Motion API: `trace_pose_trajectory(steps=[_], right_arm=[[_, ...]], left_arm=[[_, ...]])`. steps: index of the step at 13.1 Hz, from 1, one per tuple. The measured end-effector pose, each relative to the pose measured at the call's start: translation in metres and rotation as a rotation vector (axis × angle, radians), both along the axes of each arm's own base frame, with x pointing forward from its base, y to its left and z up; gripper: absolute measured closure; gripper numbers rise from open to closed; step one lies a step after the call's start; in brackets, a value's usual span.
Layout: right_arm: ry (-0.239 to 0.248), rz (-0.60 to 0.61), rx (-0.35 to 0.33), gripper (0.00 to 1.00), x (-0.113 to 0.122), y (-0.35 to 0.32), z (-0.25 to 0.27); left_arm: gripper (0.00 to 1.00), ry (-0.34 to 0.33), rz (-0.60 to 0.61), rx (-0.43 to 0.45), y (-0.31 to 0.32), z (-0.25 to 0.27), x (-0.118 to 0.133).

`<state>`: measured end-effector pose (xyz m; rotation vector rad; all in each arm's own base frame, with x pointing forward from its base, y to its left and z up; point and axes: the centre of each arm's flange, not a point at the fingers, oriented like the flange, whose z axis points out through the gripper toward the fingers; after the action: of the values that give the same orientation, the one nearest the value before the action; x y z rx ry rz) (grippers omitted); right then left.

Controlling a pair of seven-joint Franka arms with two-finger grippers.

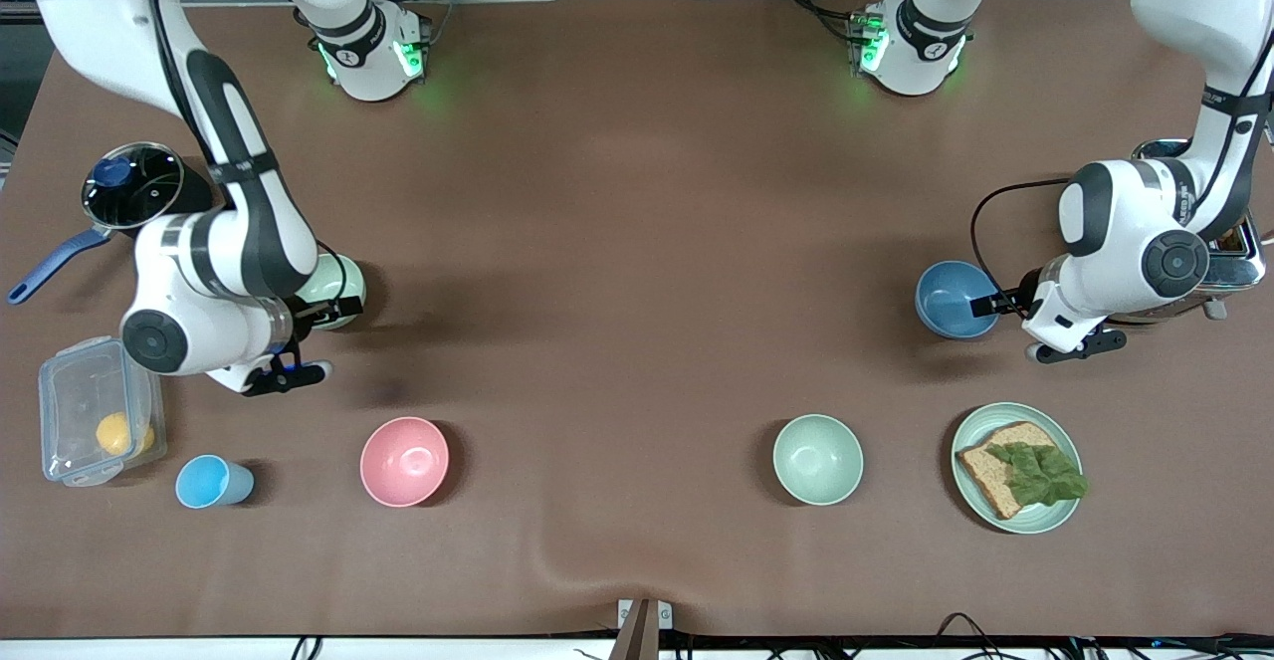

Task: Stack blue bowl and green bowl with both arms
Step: 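Reach the right gripper to the green bowl while the left gripper reaches the blue bowl, then grasp the green bowl with the right gripper while the left gripper grasps the blue bowl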

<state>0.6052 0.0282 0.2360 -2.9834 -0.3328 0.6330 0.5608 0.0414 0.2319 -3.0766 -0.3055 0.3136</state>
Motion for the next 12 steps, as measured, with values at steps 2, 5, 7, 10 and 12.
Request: trace_pose_trajectory(steps=[2,5,7,10,12], right_arm=[[0.017,0.019,0.01,0.0,-0.01,-0.006,-0.022],[0.066,0.045,0.021,0.0,-0.03,-0.001,-0.053],[0.089,0.056,0.025,0.0,-0.034,0.004,-0.066],[0.099,0.079,0.037,0.22,-0.036,0.004,-0.072],[0.098,0.102,0.049,0.48,-0.036,0.004,-0.072]], left_arm=[[0.14,0.01,0.005,-0.003,0.003,-0.009,-0.001],[0.44,0.023,0.005,-0.007,0.003,-0.018,-0.003],[0.66,0.024,0.003,-0.008,0.001,-0.019,-0.003],[0.94,0.008,-0.013,-0.01,-0.011,-0.012,0.003],[0.94,-0.011,-0.021,-0.011,-0.015,-0.004,0.008]])
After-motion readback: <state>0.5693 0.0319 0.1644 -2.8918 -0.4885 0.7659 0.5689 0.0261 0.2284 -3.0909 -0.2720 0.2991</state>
